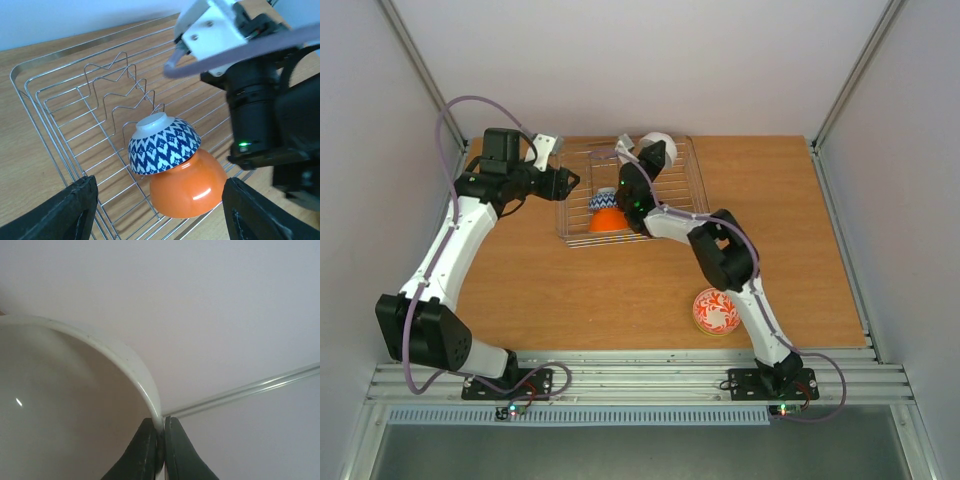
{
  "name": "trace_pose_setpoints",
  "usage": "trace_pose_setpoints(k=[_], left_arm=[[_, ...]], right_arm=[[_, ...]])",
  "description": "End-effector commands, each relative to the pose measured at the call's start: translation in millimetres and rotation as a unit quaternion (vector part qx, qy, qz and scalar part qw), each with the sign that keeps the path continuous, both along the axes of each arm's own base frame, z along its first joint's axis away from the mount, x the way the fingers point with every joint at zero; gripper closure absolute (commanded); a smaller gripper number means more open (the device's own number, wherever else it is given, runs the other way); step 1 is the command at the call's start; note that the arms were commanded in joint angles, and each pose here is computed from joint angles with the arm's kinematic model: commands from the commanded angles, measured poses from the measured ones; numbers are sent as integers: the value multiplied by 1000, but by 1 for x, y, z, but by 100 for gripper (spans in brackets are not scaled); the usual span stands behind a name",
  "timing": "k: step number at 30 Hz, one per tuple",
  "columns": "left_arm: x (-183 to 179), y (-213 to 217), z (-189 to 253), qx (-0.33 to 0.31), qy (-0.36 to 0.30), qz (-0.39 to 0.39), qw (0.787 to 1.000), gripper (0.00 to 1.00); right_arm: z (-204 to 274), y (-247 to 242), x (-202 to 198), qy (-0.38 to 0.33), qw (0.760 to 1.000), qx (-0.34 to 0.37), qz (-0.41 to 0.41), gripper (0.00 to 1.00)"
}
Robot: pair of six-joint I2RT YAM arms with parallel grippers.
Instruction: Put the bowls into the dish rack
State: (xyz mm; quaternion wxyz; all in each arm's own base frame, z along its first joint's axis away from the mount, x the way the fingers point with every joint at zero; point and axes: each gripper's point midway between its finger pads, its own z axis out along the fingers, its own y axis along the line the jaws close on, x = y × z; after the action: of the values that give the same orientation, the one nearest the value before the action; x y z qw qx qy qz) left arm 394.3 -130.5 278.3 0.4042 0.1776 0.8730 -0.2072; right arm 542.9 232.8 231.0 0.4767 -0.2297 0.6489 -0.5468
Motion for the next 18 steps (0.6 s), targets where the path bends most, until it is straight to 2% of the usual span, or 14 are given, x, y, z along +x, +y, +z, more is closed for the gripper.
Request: trace_pose_setpoints(k=[1,11,18], left_arm=[[-2,-2,11,-8,-16,-4,1000,31],[-1,-2,7,-6,-15,-4,1000,30],[0,-2,6,-6,-13,-4,1000,30]], right_arm=[[60,-14,-4,-50,993,-100,-47,99],[20,-28,13,-8,994,-106,-40,99],[-30,-34,26,49,994,-96,-23,99]])
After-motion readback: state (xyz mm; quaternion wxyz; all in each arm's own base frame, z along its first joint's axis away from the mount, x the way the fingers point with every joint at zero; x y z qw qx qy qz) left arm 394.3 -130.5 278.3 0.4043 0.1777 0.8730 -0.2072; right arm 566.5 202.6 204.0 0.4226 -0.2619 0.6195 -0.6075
